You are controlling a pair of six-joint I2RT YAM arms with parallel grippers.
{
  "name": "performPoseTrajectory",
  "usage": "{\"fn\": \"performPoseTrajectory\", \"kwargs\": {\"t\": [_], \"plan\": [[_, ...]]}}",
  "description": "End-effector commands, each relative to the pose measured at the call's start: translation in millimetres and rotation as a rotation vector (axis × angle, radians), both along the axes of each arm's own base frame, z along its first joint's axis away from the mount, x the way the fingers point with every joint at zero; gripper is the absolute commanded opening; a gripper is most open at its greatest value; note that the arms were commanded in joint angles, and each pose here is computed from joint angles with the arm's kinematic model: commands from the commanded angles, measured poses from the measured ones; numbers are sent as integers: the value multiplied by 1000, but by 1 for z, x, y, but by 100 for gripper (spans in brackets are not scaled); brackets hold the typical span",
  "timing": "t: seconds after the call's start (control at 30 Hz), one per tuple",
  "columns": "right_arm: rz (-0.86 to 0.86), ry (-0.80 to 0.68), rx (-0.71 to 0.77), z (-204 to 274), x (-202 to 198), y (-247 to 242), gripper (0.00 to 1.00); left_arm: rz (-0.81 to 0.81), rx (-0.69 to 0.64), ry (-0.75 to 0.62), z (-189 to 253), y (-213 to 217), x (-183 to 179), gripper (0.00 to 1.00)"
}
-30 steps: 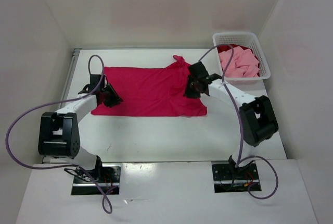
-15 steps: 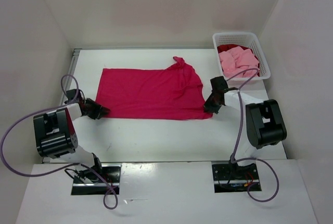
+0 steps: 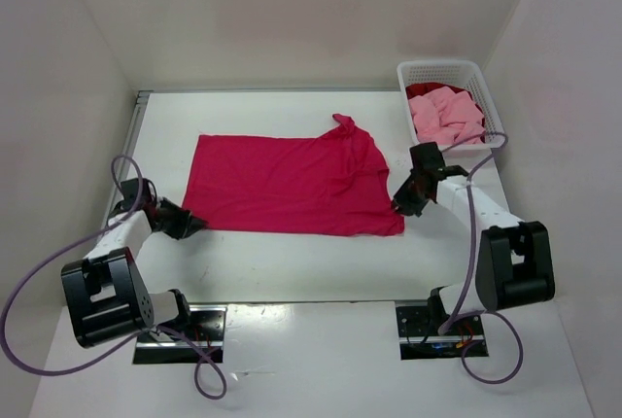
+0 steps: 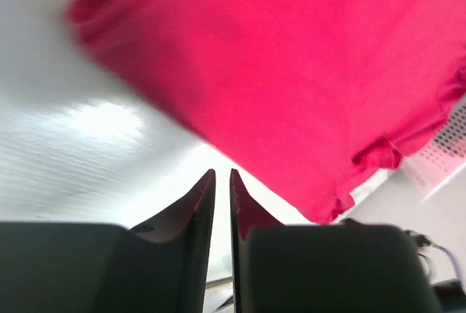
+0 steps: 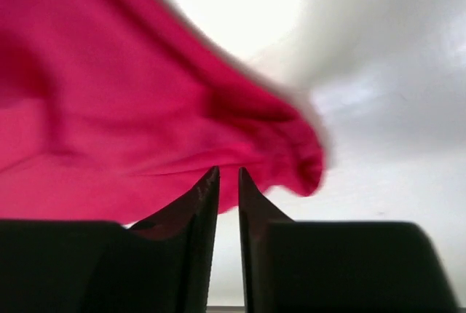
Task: Fold and stack the t-shirts
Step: Fold the flattened tshirt in 1/3 of the way
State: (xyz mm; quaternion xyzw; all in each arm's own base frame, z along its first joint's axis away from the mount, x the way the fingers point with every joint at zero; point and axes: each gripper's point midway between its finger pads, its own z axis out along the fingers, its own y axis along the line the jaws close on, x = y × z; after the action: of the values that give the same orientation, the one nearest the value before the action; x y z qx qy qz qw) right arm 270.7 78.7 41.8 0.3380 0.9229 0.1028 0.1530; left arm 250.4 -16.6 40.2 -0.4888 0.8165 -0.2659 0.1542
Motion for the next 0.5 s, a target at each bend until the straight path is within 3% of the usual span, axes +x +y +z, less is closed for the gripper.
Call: {"fn": "performPoseTrajectory", "kwargs": {"t": [0.0,0.17,0.2,0.3,0.47], "plan": [[56,-222,16,76,44,3,23,-142,33,-220,66,-9,53,19],[253,-273,70,86,79,67,1,-303,235,-318,85,-38,105,15],[278,-213,64,65,82,78,0,-358,232,-350,85,-58,110,15],[409,-226,60,57,101,125,0,-425,231,-319,62,-83,116,15],[464,-173,40,27,110,150,0,-465,223,-307,48,-97,114,18]]}}
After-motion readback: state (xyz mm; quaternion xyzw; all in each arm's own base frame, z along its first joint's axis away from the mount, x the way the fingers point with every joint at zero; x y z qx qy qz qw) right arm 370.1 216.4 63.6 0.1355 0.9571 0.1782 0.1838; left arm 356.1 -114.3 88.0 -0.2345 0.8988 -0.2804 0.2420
